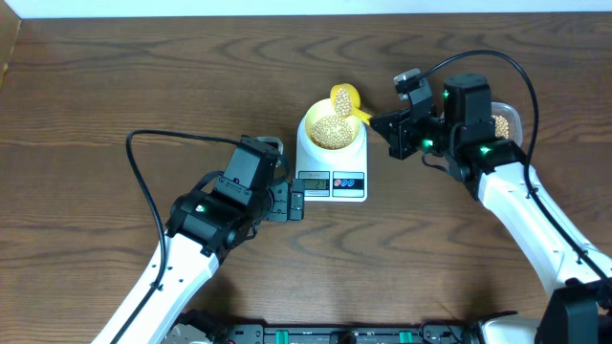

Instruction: Scoop item into bowl and weigh 50g on scale

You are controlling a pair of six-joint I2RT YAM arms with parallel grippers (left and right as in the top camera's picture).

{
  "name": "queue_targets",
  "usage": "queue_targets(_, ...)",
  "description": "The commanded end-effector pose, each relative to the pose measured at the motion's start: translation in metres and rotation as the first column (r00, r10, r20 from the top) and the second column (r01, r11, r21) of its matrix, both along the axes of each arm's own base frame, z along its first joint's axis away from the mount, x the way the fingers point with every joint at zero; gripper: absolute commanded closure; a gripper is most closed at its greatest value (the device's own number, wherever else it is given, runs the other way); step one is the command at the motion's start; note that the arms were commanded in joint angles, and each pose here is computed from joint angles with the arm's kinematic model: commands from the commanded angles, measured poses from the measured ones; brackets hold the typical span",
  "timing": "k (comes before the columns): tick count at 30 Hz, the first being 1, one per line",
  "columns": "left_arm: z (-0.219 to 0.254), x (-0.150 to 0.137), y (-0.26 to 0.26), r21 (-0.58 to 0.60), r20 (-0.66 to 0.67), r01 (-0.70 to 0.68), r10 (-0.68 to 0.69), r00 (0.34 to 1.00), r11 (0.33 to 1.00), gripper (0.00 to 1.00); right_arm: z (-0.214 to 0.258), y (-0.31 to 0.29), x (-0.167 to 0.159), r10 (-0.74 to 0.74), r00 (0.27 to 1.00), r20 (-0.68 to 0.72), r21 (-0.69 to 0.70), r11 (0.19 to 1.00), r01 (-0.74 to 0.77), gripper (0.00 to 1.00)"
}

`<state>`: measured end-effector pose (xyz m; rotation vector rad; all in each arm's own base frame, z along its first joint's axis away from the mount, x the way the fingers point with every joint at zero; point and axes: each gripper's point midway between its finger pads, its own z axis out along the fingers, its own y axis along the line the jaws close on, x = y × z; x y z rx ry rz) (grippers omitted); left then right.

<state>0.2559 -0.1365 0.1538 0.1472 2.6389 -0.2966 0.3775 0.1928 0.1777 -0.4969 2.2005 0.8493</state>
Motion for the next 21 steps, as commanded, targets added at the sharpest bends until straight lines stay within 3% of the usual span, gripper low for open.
queue_targets(1, 0.0, 0.002, 0.003, 0.014, 0.008, -0.003, 0.003, 1.0, 1.0, 0.02, 0.001, -0.002, -0.001, 0.011, 0.999, 0.049, -0.069, 0.998, -0.007, 0.99)
queue_targets(21, 0.001, 0.002, 0.003, 0.014, 0.008, -0.003, 0.003, 1.0, 1.0, 0.02, -0.002, 0.003, 0.004, -0.013, 0.994, 0.111, -0.159, 0.987, 0.031, 0.99)
